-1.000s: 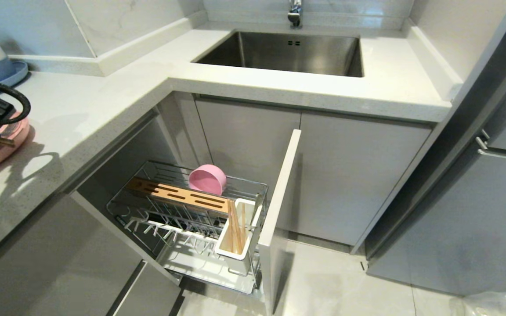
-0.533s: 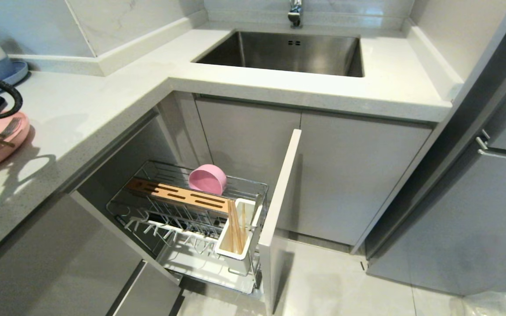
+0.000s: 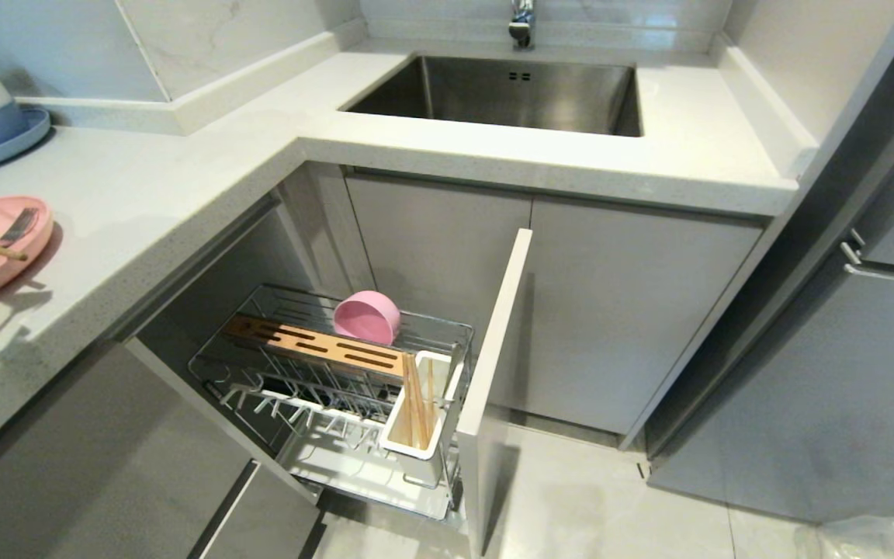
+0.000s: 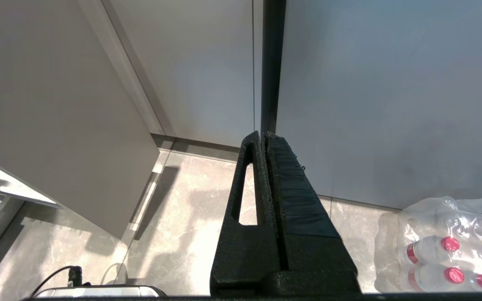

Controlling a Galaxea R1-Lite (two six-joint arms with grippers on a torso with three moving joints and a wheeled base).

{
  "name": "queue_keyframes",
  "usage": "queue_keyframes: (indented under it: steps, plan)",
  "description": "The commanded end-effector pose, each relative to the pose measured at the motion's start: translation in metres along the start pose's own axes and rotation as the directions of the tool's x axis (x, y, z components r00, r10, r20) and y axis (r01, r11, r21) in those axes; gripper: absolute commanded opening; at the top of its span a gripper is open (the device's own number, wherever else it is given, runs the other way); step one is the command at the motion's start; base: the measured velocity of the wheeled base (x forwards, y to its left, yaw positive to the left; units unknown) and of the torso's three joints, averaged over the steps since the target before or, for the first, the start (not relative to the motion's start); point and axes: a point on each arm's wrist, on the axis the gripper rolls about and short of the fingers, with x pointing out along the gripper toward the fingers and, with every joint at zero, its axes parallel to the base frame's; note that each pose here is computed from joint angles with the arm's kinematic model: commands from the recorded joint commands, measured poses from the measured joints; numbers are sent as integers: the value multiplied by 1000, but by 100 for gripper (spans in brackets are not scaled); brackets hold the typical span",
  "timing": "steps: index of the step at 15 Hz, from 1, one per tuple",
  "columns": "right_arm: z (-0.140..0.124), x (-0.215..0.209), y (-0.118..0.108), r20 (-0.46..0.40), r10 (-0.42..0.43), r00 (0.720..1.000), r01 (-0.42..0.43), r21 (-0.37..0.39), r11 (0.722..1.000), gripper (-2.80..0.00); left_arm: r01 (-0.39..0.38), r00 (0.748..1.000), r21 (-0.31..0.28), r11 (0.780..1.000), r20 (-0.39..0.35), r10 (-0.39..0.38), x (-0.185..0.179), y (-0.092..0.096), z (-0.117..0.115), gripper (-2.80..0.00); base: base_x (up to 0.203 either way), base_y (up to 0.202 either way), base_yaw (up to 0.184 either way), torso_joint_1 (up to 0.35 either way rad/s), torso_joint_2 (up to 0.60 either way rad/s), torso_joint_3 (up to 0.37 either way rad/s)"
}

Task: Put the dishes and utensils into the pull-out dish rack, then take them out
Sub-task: Pick up the chopsticks and place it in the cupboard

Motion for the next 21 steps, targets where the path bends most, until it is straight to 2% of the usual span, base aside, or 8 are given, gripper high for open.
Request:
queue_keyframes:
  steps: [1,3,5,7,10,11,17,21]
  plan:
    - [0,0,0,-1,0,1000,0,1,1000,-280,146,989,25,989,-33,-145,-38,-4,0,-280,0,0,0,0,0,0]
    - [0,0,0,-1,0,1000,0,1,1000,-280,355,931,113,928,-139,-339,-68,-14,-9,-280,0,0,0,0,0,0]
    - [0,0,0,-1,0,1000,0,1,1000,-280,545,825,151,825,-272,-495,-91,-22,-20,-280,0,0,0,0,0,0]
    - [0,0,0,-1,0,1000,0,1,1000,-280,675,702,159,720,-440,-560,-104,-23,-42,-280,0,0,0,0,0,0]
    - [0,0,0,-1,0,1000,0,1,1000,-280,823,457,74,563,-675,-580,-115,-21,-72,-280,0,0,0,0,0,0]
    - [0,0,0,-1,0,1000,0,1,1000,-280,827,434,77,558,-718,-544,-114,-21,-84,-280,0,0,0,0,0,0]
    - [0,0,0,-1,0,1000,0,1,1000,-280,596,422,164,786,-897,-133,-100,-41,-156,-280,0,0,0,0,0,0]
    - [0,0,0,-1,0,1000,0,1,1000,-280,447,396,235,863,-917,44,-82,-44,-187,-280,0,0,0,0,0,0]
